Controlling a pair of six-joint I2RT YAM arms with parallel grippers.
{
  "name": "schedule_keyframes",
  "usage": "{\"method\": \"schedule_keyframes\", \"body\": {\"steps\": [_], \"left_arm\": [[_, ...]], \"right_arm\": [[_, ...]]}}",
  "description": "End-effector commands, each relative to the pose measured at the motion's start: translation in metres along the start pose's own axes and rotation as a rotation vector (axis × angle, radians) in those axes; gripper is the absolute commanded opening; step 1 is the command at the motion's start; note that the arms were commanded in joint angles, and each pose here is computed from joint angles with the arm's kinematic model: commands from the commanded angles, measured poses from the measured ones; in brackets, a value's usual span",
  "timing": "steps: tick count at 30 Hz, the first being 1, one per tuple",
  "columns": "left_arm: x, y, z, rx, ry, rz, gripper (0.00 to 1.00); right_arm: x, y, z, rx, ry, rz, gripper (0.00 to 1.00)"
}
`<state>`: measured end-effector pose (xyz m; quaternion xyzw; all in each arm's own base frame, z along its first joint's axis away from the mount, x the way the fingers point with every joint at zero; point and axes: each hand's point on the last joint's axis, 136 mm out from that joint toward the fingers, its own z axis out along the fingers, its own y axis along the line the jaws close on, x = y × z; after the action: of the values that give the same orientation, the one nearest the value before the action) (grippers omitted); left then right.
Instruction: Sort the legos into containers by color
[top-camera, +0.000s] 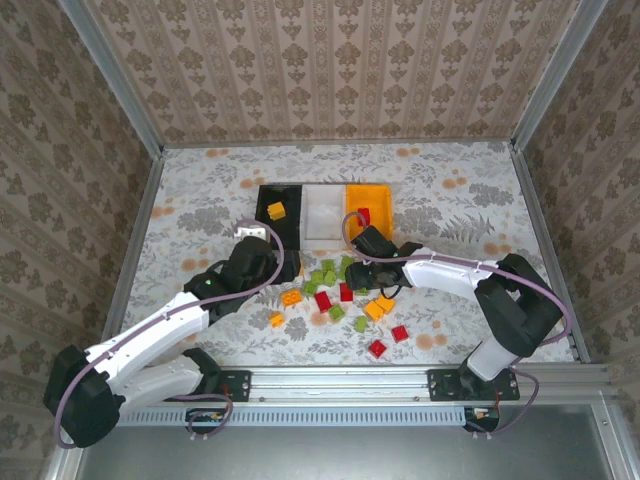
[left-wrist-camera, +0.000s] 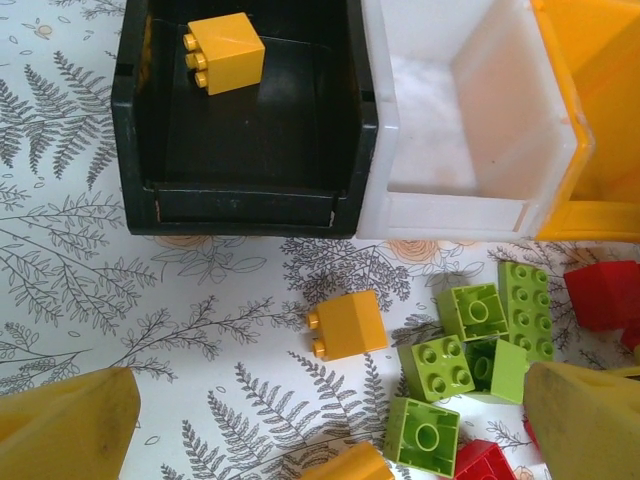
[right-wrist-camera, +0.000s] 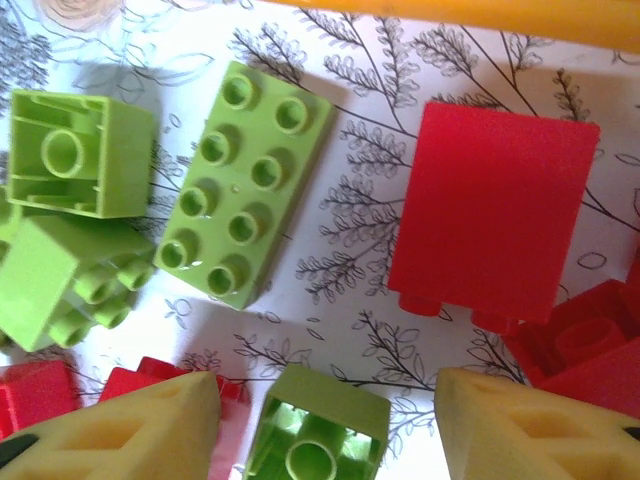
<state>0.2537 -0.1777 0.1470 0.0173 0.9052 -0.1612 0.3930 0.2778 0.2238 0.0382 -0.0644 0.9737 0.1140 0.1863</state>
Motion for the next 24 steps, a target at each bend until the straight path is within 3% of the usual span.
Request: {"method": "schedule_keyframes", "body": {"steps": [1,10,24], "left_arm": [[-0.001,0.006,-0.001,-0.016,-0.011,-0.026,1.0],[0.0,0.007,0.001,-0.015,-0.008,-0.037,1.0],[0.003,0.01,0.002,-0.02,-0.004,-0.046,1.0]], "right_arm": [[0.031,-0.025,0.005,0.101,0.082,0.007,0.57],[0.03,-0.011,0.0,0.015,0.058,0.006,0.62],[0.052,-0.019,0.004,0.129,0.144,-0.092,0.6]]}}
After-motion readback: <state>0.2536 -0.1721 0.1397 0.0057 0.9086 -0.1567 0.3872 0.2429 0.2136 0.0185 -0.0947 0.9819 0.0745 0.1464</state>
